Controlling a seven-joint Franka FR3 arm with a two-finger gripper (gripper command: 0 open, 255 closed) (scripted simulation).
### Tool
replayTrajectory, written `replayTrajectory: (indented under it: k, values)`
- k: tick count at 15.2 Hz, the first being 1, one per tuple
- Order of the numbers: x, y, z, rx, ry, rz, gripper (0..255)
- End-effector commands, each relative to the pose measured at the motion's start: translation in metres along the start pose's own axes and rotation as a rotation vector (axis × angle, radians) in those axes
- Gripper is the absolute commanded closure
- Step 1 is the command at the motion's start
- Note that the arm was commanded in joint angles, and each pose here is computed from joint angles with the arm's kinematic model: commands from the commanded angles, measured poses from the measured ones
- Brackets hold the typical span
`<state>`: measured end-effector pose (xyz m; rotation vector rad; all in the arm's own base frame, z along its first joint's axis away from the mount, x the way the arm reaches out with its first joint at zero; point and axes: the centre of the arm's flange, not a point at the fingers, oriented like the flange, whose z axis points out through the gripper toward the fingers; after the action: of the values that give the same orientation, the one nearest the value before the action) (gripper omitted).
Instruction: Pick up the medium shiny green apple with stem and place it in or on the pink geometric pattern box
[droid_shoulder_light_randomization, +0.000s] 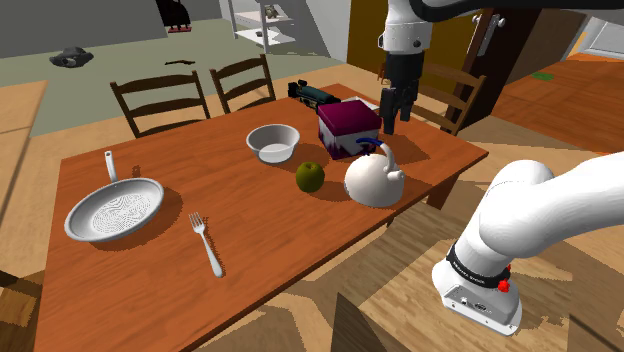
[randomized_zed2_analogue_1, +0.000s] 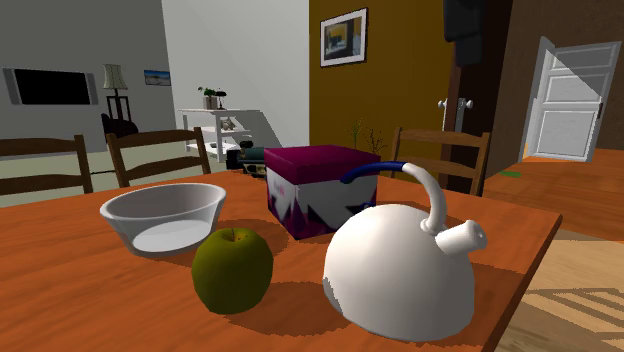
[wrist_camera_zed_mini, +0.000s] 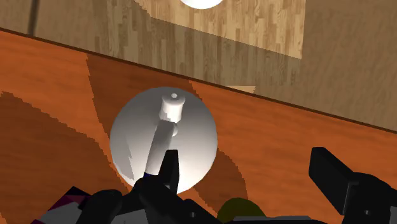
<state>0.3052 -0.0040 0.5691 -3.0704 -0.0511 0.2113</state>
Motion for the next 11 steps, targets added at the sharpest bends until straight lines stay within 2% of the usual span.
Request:
replayTrajectory:
  k: [1, 11]
  values:
    - [0.0, 0.0, 0.0, 0.0, 0.0, 0.0, 0]
    - [0.095, -0.029, 0.062, -0.016, 0.125, 0.034, 0]
